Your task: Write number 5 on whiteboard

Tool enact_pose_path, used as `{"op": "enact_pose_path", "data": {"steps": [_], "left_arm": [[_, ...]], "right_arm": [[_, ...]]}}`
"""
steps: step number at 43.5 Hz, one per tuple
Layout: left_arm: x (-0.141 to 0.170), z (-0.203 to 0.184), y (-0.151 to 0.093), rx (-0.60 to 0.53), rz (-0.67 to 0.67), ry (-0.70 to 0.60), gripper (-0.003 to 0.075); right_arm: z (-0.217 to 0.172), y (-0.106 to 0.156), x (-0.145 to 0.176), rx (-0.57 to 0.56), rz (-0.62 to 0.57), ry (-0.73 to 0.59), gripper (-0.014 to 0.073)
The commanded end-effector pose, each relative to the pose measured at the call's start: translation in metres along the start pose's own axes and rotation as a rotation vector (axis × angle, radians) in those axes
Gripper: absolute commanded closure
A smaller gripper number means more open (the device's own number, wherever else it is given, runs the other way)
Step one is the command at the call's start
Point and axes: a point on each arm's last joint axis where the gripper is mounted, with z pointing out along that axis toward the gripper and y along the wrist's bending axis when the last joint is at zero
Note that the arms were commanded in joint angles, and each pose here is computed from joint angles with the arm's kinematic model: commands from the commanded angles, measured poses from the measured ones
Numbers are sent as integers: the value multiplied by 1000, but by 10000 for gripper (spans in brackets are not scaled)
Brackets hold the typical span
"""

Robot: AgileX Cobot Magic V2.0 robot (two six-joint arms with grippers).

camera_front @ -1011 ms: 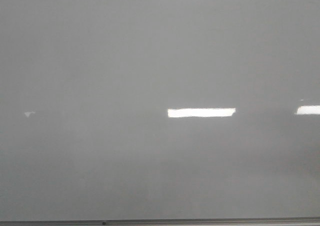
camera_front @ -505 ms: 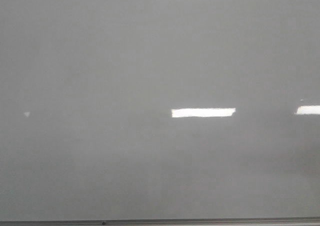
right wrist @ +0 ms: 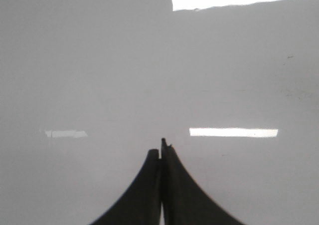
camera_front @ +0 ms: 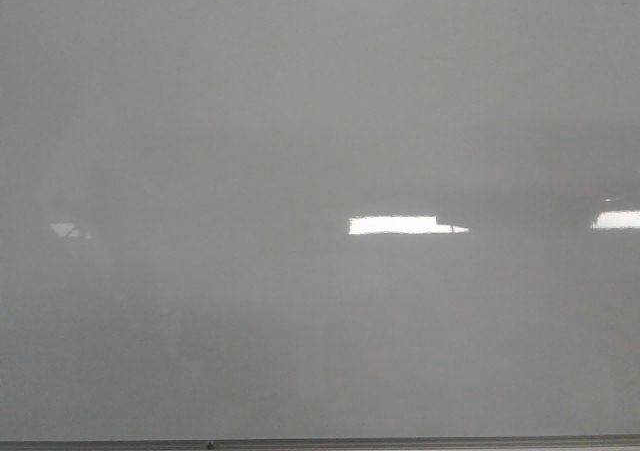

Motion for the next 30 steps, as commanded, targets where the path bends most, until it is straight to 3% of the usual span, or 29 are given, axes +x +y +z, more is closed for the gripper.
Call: {"op": "enact_pose_path", "data": {"steps": [1, 9, 13, 16, 22, 26, 30], "left_arm": [[-22, 16, 1, 5, -3, 23, 741], [-22, 33, 0, 8, -10, 75, 736], [-22, 33, 0, 9, -14, 75, 658], [-22, 33, 0, 8, -14, 74, 519], [-20, 33, 0, 9, -14, 78, 214], [-21, 33, 0, 8, -14, 69, 134], [-22, 35, 0, 8, -14, 59, 132]], "right_arm": [[15, 2, -27, 9, 4, 6, 657], [36, 1, -29, 22, 10, 91, 654], [38, 0, -27, 22, 11, 112, 591], [38, 0, -27, 22, 11, 112, 477], [38, 0, -27, 22, 11, 112, 119], [38, 0, -27, 22, 11, 112, -31], [38, 0, -27, 22, 11, 112, -64]]}}
